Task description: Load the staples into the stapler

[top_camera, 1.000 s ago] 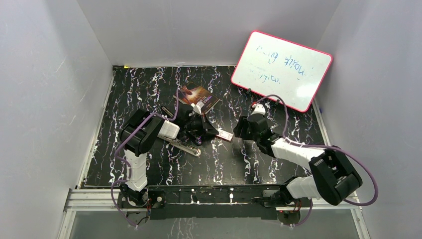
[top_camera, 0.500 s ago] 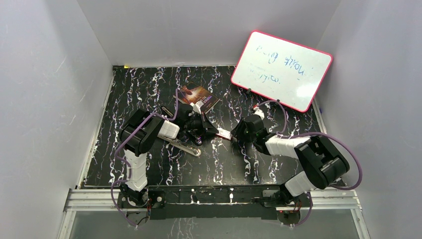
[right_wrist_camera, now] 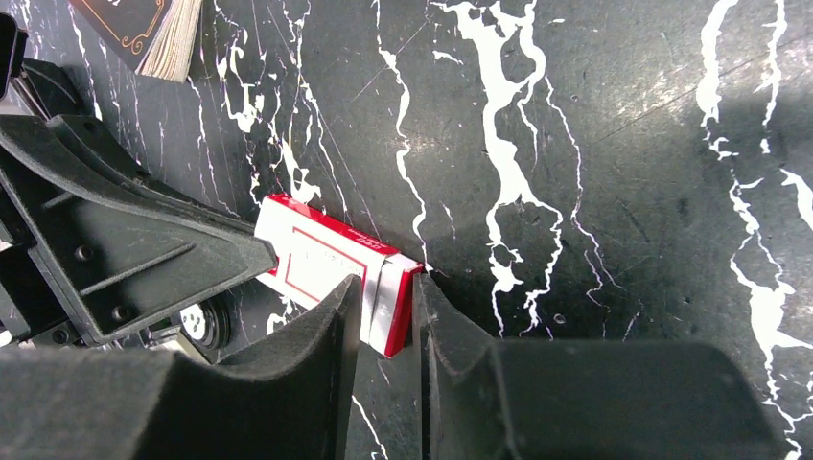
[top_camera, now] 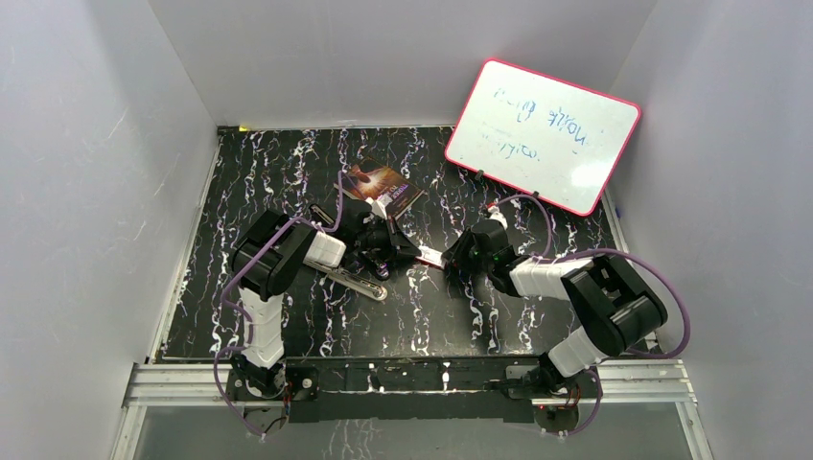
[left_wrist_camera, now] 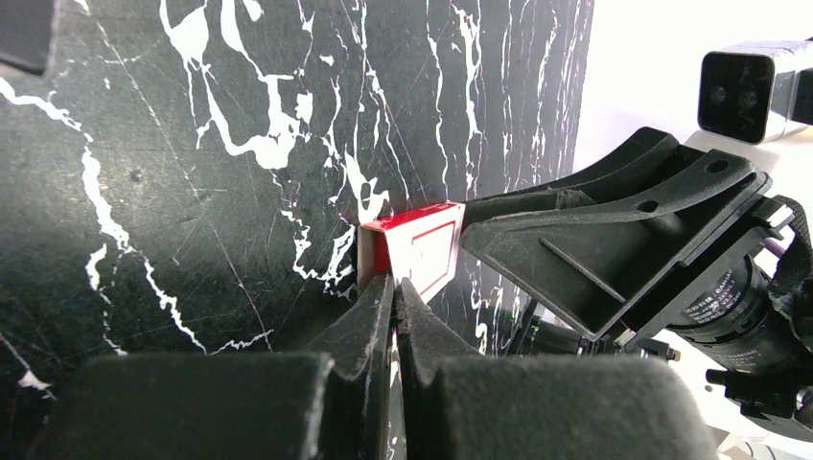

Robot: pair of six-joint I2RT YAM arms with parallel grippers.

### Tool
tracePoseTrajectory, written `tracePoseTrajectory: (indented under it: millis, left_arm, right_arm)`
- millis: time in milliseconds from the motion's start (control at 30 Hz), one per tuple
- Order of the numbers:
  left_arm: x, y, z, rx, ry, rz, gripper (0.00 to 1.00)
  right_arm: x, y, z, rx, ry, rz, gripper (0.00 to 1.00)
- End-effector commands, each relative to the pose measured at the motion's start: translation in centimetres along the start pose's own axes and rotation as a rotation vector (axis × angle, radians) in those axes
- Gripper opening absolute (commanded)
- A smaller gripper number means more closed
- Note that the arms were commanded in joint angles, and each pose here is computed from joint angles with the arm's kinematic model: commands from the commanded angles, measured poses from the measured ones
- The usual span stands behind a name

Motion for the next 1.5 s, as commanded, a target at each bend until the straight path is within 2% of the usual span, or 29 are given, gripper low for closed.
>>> tracePoseTrajectory:
  millis: [0,300,467,1167,1267,1300,1400,1467]
  left_arm:
    - [-2.0,-0.8,-1.2,-0.047,0.046,0.040,0.00]
    - [-2.1,-0.7,-1.3,-0.045,0.048,0.044,0.00]
    - [-2.1,-0.8,-1.3,-0.048,0.048,0.042,0.00]
    - [-2.2,-1.6,-2.8,-0.076,0.048,0.045,0.00]
    - [-2.2,-1.5,-2.8,-0.072,0.047,0.046,0.00]
    - [-2.1,-1.5,-2.8,-0.070,0.046,0.046,0.00]
    - [-2.1,-1.4,-2.7,-0.069,0.046,0.045,0.00]
    - [-2.1,-1.4,-2.8,-0.071,0.048,0.047,0.00]
  right_arm:
    - [0.0,0.1,0.5,0.032,0.017,0.000,0.31]
    - [-0.7,0.7,0.7,0.041,-0.003,0.032,0.17]
    - [-1.2,0.7,0.8,0.037,-0.014,0.045,0.00]
    - [-5.0,-1.7,-0.8,-0.026,-0.029,0.147,0.00]
    - [-4.8,-1.9,-1.1,-0.030,-0.039,0.120,0.00]
    - [-4.4,-2.0,-1.1,-0.029,-0.047,0.096,0.04]
    - [-2.6,-1.9,-1.5,-0.022,-0.062,-0.003,0.30]
    - [-1.5,-1.8,-1.6,-0.011,-0.066,-0.051,0.40]
Point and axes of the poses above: each gripper's point midway between its finger pads, its own y axis out along the fingers, its own x axis along the line the jaws close on, z = x × y, the point moved 3 cm from there along -y, back along the fingers, and after that the axes turned 3 degrees about -y, right-handed, at the moved point
